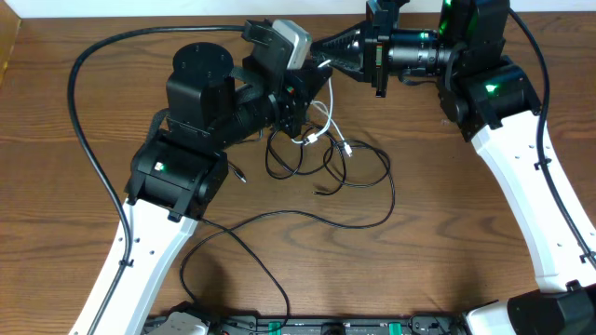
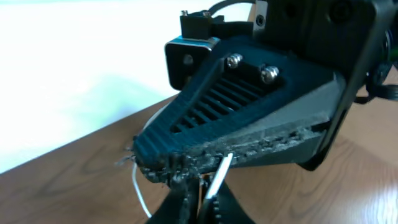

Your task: Untangle cables

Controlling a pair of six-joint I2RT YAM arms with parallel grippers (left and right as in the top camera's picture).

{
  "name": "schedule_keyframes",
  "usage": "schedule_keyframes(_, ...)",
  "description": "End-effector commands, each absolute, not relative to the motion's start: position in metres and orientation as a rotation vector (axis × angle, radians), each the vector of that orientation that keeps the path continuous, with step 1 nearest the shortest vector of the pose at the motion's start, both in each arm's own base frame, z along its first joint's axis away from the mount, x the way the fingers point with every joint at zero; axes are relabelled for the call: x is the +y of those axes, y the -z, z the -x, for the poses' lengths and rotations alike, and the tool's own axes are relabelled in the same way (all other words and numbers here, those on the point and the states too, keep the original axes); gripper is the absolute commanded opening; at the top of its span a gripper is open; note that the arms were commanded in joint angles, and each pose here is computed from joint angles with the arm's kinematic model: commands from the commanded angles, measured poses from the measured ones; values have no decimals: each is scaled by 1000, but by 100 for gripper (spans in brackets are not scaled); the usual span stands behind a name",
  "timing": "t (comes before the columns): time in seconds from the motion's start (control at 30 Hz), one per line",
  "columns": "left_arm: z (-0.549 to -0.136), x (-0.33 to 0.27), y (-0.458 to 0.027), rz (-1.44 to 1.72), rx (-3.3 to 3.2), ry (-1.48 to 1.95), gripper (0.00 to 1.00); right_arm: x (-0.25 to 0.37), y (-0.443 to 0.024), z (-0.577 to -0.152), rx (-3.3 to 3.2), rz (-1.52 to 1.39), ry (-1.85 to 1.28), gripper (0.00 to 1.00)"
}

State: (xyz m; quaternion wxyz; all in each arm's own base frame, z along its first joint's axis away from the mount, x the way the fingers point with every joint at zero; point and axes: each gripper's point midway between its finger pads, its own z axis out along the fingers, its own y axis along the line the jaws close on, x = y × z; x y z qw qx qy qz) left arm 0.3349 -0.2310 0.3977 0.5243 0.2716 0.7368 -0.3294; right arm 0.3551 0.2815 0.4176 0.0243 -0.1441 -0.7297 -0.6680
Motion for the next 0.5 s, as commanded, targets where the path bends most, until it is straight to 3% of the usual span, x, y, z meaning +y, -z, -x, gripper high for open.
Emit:
schedule_keyframes(0.0, -334, -232, -403, -637, 1758, 813, 8, 282, -424, -348, -2254, 397, 2079, 1)
schedule_keyframes(0.17, -334, -232, -403, -590, 1781, 850, 7, 274, -421, -367, -2453, 296, 2193, 6)
schedule_keyframes(0.2, -334, -231, -402, -588, 1786, 853, 7, 268, -419, -375, -2541, 245, 2227, 13)
schedule_keyframes(0.3, -333, -230, -397, -580, 1815, 845, 7, 251, -410, -391, -2779, 82, 2245, 49)
schedule_keyframes(0.37, -338, -224, -390, -544, 1851, 802, 7, 239, -399, -396, -2898, -28, 2202, 84)
schedule_keyframes(0.4, -340, -220, -386, -525, 1870, 778, 8, 230, -390, -399, -2962, -47, 2152, 97)
schedule_keyframes(0.47, -343, -216, -383, -505, 1887, 750, 8, 208, -366, -406, -3104, 0, 1989, 99)
